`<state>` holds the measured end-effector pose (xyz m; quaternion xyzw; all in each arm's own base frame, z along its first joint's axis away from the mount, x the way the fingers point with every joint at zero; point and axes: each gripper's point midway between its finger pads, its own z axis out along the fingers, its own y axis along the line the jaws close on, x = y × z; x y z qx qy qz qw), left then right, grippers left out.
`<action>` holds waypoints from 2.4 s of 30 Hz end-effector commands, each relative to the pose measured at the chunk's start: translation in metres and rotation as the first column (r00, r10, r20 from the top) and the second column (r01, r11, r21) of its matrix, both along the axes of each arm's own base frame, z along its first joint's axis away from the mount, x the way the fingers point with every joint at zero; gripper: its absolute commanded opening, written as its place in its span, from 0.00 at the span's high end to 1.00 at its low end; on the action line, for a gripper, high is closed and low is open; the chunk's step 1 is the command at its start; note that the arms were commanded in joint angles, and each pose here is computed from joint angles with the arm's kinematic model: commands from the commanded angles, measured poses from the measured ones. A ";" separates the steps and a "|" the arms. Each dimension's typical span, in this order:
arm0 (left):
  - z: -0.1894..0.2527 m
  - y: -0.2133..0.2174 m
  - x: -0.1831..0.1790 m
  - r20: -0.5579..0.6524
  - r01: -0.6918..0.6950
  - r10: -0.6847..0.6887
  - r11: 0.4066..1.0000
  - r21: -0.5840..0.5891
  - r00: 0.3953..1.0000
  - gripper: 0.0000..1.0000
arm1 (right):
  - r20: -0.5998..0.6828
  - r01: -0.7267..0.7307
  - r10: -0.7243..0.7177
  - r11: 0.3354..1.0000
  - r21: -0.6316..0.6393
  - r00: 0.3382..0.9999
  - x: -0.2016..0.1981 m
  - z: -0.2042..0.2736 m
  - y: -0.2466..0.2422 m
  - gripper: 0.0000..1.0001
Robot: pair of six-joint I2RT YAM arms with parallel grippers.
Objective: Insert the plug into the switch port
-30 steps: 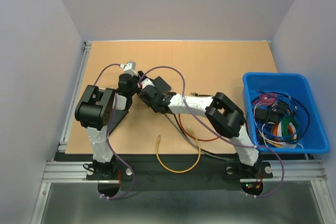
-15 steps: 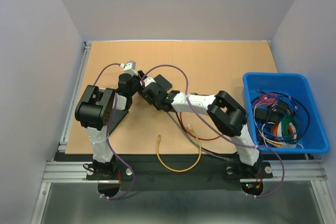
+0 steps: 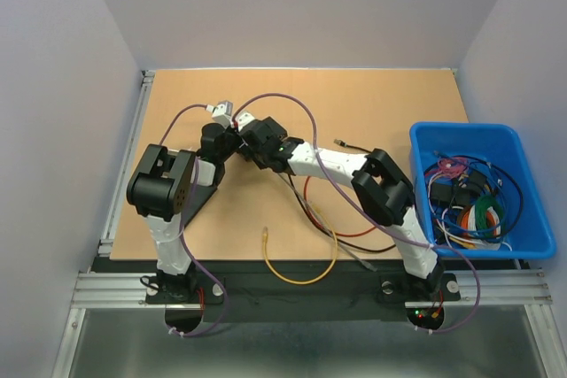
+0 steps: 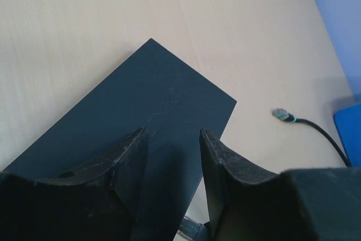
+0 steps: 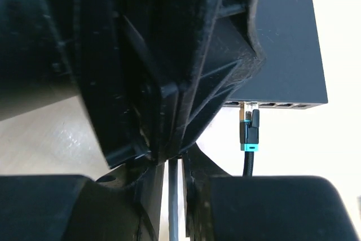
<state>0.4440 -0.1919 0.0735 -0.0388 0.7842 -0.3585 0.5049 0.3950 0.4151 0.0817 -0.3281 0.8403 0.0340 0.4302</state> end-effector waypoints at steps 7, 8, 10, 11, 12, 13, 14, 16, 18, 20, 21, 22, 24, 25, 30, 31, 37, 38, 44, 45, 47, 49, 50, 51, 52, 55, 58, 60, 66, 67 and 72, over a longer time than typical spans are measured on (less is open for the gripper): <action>-0.042 -0.018 -0.044 -0.185 0.122 -0.122 0.992 -0.010 0.975 0.47 | 0.154 0.052 -0.078 0.984 0.168 0.985 0.048 0.036 0.018 1.00; -0.042 -0.018 -0.043 -0.184 0.122 -0.121 0.993 -0.011 0.975 0.47 | 0.139 0.056 -0.078 0.986 0.158 0.987 0.045 0.027 0.015 1.00; -0.042 -0.018 -0.043 -0.185 0.124 -0.124 0.992 -0.013 0.975 0.47 | 0.121 0.066 -0.083 0.988 0.138 0.989 0.043 0.013 0.010 1.00; -0.042 -0.019 -0.043 -0.186 0.123 -0.124 0.992 -0.015 0.975 0.47 | 0.119 0.070 -0.086 0.988 0.137 0.989 0.044 0.010 0.009 1.00; -0.042 -0.019 -0.043 -0.185 0.123 -0.124 0.992 -0.015 0.975 0.47 | 0.114 0.073 -0.087 0.989 0.126 0.990 0.042 0.005 0.007 1.00; -0.042 -0.018 -0.042 -0.183 0.122 -0.122 0.992 -0.015 0.975 0.47 | 0.113 0.072 -0.086 0.990 0.124 0.990 0.042 0.002 0.007 1.00; -0.042 -0.019 -0.043 -0.183 0.126 -0.127 0.992 -0.016 0.975 0.47 | 0.103 0.072 -0.084 0.991 0.114 0.991 0.040 -0.006 0.006 1.00; -0.042 -0.017 -0.041 -0.184 0.116 -0.117 0.993 -0.016 0.976 0.47 | 0.103 0.073 -0.085 0.991 0.111 0.991 0.041 -0.009 0.005 1.00; -0.039 -0.016 -0.038 -0.176 0.110 -0.111 0.994 -0.018 0.978 0.47 | 0.102 0.074 -0.085 0.991 0.108 0.991 0.040 -0.013 0.005 0.99; -0.031 -0.014 -0.034 -0.158 0.104 -0.106 0.994 -0.022 0.982 0.47 | 0.103 0.078 -0.089 0.991 0.110 0.991 0.041 -0.014 0.004 0.99; -0.021 -0.011 -0.028 -0.138 0.091 -0.095 0.995 -0.032 0.986 0.47 | 0.102 0.078 -0.089 0.991 0.108 0.991 0.041 -0.016 0.003 0.96; -0.014 -0.011 -0.025 -0.125 0.088 -0.092 0.996 -0.035 0.988 0.47 | 0.100 0.076 -0.087 0.991 0.110 0.991 0.041 -0.016 0.003 0.95; -0.009 -0.002 -0.015 -0.130 0.048 -0.052 0.998 -0.029 0.990 0.45 | 0.094 0.074 -0.085 0.991 0.107 0.992 0.040 -0.019 0.002 0.91; 0.000 0.000 -0.005 -0.115 0.035 -0.038 0.999 -0.031 0.993 0.45 | 0.091 0.072 -0.082 0.992 0.105 0.992 0.039 -0.021 0.002 0.88; 0.017 0.023 0.022 -0.111 -0.034 0.029 0.999 -0.039 0.993 0.45 | 0.093 0.069 -0.080 0.991 0.114 0.992 0.038 -0.024 -0.002 0.65; 0.020 0.027 0.024 -0.113 -0.041 0.037 0.998 -0.038 0.993 0.45 | 0.095 0.070 -0.081 0.991 0.118 0.992 0.038 -0.022 -0.002 0.63; 0.038 0.060 0.045 -0.090 -0.106 0.102 0.994 -0.039 0.991 0.45 | 0.101 0.061 -0.076 0.988 0.142 0.992 0.035 -0.006 -0.007 0.42; 0.041 0.063 0.047 -0.089 -0.107 0.103 0.993 -0.044 0.991 0.45 | 0.105 0.056 -0.073 0.987 0.151 0.992 0.034 0.000 -0.006 0.37; 0.045 0.086 0.067 -0.086 -0.146 0.142 0.988 -0.039 0.986 0.45 | 0.057 0.118 -0.133 0.971 0.209 0.989 0.028 0.010 -0.033 0.31; 0.045 0.088 0.068 -0.087 -0.149 0.145 0.988 -0.038 0.986 0.45 | 0.043 0.124 -0.137 0.966 0.225 0.990 0.027 0.011 -0.038 0.30; 0.042 0.095 0.073 -0.093 -0.162 0.158 0.986 -0.040 0.983 0.45 | 0.013 0.128 -0.136 0.955 0.268 0.991 0.018 0.014 -0.045 0.30; 0.037 0.096 0.075 -0.103 -0.164 0.159 0.986 -0.043 0.982 0.45 | 0.010 0.128 -0.136 0.952 0.278 0.991 0.014 0.014 -0.048 0.30; 0.036 0.096 0.076 -0.104 -0.162 0.157 0.986 -0.042 0.982 0.45 | 0.000 0.128 -0.133 0.952 0.277 0.991 0.011 0.011 -0.051 0.30; 0.033 0.096 0.076 -0.109 -0.162 0.157 0.986 -0.042 0.982 0.45 | -0.006 0.127 -0.130 0.953 0.276 0.991 0.009 0.009 -0.052 0.30; 0.029 0.096 0.077 -0.115 -0.164 0.158 0.986 -0.039 0.981 0.45 | -0.005 0.123 -0.127 0.952 0.282 0.992 0.008 0.009 -0.051 0.30; 0.021 0.096 0.078 -0.133 -0.164 0.158 0.986 -0.040 0.978 0.45 | -0.019 0.108 -0.108 0.951 0.289 0.994 0.006 0.006 -0.047 0.31; 0.017 0.095 0.078 -0.149 -0.164 0.157 0.986 -0.039 0.976 0.44 | -0.024 0.095 -0.092 0.948 0.305 0.995 0.009 0.006 -0.039 0.31; 0.017 0.094 0.077 -0.156 -0.156 0.147 0.987 -0.046 0.977 0.44 | -0.028 0.089 -0.084 0.949 0.302 0.996 0.011 0.002 -0.036 0.31; 0.007 0.084 0.068 -0.193 -0.135 0.122 0.989 -0.054 0.974 0.44 | -0.039 0.059 -0.050 0.950 0.306 0.998 0.015 -0.006 -0.022 0.36; 0.006 0.080 0.065 -0.197 -0.129 0.117 0.990 -0.053 0.973 0.44 | -0.047 0.059 -0.047 0.953 0.297 0.998 0.015 -0.013 -0.021 0.37; 0.001 0.067 0.059 -0.205 -0.109 0.097 0.993 -0.048 0.974 0.44 | -0.068 0.049 -0.031 0.954 0.295 0.997 0.015 -0.024 -0.016 0.46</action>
